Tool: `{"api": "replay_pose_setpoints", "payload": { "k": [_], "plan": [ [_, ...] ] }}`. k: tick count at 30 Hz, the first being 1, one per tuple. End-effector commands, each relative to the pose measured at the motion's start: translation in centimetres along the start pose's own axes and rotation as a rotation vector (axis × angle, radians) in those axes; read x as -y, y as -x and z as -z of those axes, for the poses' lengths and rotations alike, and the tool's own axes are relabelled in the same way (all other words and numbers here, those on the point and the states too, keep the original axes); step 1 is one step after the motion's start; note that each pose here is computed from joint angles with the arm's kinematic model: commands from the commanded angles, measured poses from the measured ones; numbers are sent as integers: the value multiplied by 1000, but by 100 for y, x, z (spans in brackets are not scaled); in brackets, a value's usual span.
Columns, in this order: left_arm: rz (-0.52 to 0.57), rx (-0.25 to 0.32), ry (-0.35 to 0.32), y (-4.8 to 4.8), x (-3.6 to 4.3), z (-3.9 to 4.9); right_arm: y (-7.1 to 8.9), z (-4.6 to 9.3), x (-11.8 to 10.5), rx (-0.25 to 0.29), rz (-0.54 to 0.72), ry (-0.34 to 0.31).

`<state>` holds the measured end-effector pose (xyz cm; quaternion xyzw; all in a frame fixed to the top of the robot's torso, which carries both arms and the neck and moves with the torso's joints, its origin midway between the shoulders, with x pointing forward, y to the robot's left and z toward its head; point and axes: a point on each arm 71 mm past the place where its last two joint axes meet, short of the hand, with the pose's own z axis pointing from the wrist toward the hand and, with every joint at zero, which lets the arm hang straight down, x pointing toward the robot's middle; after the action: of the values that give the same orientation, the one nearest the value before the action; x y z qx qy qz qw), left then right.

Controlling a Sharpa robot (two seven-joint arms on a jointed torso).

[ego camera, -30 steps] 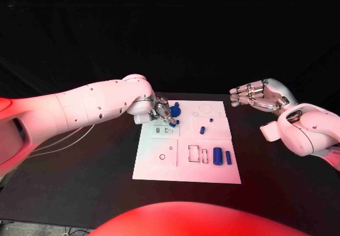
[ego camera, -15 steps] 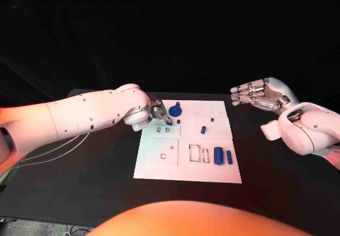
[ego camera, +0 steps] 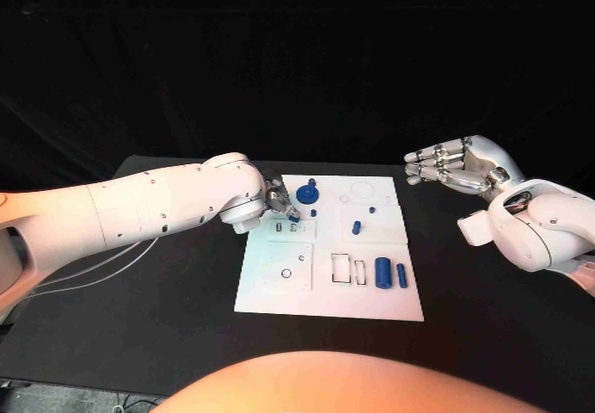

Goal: Assemble the parts on the task board

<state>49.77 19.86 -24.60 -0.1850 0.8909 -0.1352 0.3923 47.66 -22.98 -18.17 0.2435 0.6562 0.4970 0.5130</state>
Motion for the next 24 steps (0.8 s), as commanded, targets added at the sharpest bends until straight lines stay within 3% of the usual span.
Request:
{"api": "replay_pose_setpoints", "payload": {
  "k": [1, 9, 24],
  "plan": [
    [-41, -33, 24, -43, 2, -9, -10, -1, -12, -6, -2, 12],
    [-68, -54, 31, -108, 22, -42, -14, -1, -14, -8, -3, 13],
    [-96, -34, 56, -76, -23, -73, -19, -4, -15, -9, -5, 13]
  ]
}}
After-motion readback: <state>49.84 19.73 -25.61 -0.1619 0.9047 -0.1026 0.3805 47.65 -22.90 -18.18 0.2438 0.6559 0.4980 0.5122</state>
